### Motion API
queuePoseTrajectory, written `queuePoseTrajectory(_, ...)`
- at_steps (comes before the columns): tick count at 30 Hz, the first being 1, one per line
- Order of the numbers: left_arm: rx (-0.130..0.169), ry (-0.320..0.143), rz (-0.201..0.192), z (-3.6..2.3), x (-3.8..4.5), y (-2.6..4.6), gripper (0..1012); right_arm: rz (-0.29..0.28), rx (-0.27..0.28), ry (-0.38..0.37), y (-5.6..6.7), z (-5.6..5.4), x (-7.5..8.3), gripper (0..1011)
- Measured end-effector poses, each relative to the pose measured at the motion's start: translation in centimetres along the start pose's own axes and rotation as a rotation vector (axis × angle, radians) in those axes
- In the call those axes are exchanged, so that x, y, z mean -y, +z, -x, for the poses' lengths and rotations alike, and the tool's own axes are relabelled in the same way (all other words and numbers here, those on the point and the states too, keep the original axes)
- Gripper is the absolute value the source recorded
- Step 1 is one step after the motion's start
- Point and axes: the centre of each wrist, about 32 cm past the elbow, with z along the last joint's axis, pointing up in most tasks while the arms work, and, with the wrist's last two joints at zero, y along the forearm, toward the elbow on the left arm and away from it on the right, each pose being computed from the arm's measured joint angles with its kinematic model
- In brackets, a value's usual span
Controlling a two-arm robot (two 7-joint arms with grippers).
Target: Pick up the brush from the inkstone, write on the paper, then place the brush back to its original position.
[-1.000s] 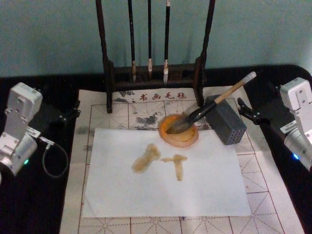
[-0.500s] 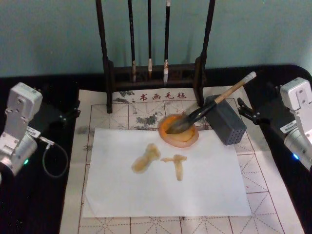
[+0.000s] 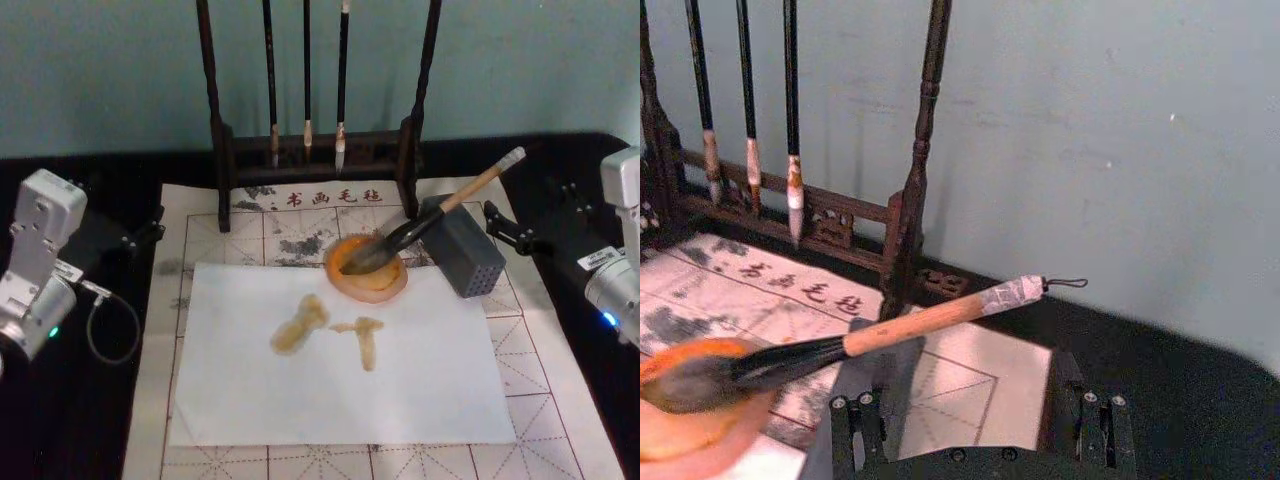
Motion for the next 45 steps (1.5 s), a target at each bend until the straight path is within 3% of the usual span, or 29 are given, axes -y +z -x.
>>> queuePoseTrajectory(1,0.0,0.0,0.0,0.0,0.0,0.0,1001,0.0,0.0,0.0,0.0,0.0,0.0,1000)
queuePoseTrajectory(4,0.0,0.0,0.0,0.0,0.0,0.0,1001,0.012,-0.068,0.012,0.3,0.0,0.1,1000)
queuePoseTrajectory(6,0.0,0.0,0.0,0.0,0.0,0.0,1001,0.027,-0.146,0.022,0.7,0.0,0.2,1000)
queuePoseTrajectory(7,0.0,0.0,0.0,0.0,0.0,0.0,1001,0.027,-0.146,0.022,0.7,0.0,0.2,1000)
queuePoseTrajectory(10,0.0,0.0,0.0,0.0,0.0,0.0,1001,0.039,-0.222,0.028,1.1,0.0,0.2,1000)
queuePoseTrajectory(12,0.0,0.0,0.0,0.0,0.0,0.0,1001,0.054,-0.319,0.023,1.4,0.1,0.2,1000)
queuePoseTrajectory(13,0.0,0.0,0.0,0.0,0.0,0.0,1001,0.054,-0.319,0.023,1.4,0.1,0.2,1000)
queuePoseTrajectory(16,0.0,0.0,0.0,0.0,0.0,0.0,1001,0.071,-0.439,0.014,1.8,0.2,0.0,1000)
queuePoseTrajectory(17,0.0,0.0,0.0,0.0,0.0,0.0,1001,0.071,-0.439,0.014,1.8,0.2,0.0,1000)
queuePoseTrajectory(23,0.0,0.0,0.0,0.0,0.0,0.0,1001,0.101,-0.638,-0.004,2.4,0.3,-0.5,1000)
queuePoseTrajectory(27,0.0,0.0,0.0,0.0,0.0,0.0,1001,0.115,-0.726,-0.002,2.7,0.4,-0.9,1000)
queuePoseTrajectory(36,0.0,0.0,0.0,0.0,0.0,0.0,1001,0.135,-0.863,-0.002,3.2,0.6,-2.0,1000)
queuePoseTrajectory(45,0.0,0.0,0.0,0.0,0.0,0.0,1001,0.113,-0.946,-0.015,3.5,0.9,-3.3,1000)
